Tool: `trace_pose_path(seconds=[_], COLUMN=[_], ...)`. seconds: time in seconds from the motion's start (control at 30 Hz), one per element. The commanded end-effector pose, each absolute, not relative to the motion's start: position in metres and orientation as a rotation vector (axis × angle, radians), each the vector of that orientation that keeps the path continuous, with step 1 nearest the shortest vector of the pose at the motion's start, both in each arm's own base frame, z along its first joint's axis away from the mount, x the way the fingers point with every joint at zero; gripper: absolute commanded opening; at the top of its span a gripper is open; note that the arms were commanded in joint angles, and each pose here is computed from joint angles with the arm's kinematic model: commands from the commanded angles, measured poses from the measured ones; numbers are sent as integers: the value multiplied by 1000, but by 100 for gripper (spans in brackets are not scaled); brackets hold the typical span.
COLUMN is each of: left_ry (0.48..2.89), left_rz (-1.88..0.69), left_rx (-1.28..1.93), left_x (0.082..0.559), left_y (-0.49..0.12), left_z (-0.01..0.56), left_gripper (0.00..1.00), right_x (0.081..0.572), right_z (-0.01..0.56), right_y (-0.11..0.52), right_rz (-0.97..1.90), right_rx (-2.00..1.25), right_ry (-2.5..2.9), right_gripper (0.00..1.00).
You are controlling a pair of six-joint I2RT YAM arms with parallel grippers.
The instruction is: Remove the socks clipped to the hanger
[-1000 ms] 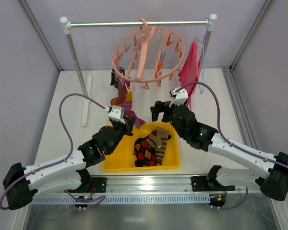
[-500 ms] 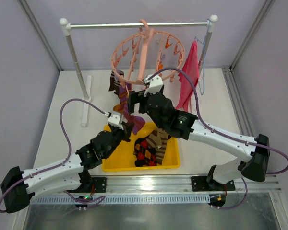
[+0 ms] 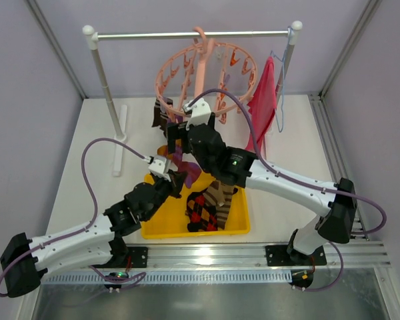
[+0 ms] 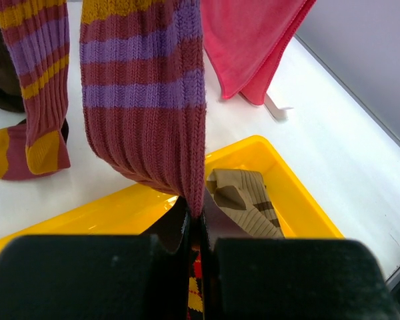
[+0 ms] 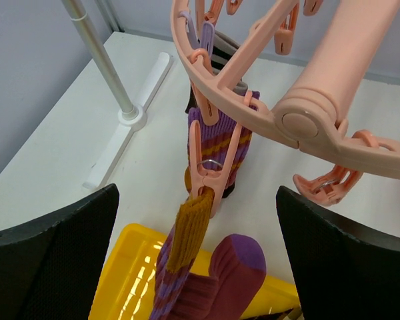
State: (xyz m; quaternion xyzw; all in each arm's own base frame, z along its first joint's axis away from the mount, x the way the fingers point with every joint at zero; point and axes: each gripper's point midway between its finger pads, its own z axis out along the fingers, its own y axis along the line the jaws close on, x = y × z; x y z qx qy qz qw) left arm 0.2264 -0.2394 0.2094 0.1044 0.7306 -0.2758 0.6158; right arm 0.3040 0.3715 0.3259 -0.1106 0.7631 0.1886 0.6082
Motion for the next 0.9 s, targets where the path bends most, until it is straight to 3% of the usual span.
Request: trace_pose_path(seconds=[0.0,0.43,0.53,0.57,0.63,0.7,0.87], left_ry=[1649,1645,1643,1643,1644,1646,1644], left_rz=[-691,-709,-716,-721,-731,-733,-729], left_rx=[228,227,226,226,232,235,230], left_x=[222,219,218,218,216,216,216], left_y=[-242,-241,-241,-242,-244,-244,-243], left_z=[219,221,221,221,221,221,221], left_gripper=[0,0,0,0,0,0,0], right_x=[312,337,340,340,342,344,343], right_z=[354,352,350,349,346,345,345], right_y=[373,384,384,384,383,381,381], right_rz=[426,353,350,348,340,333,341], right_rx=[-201,-157,-155,-157,-157,-151,-147], right_ry=[1692,1684,1684,1686,1692,1695,1691], right_gripper=[100,99,81,60,38,4,4])
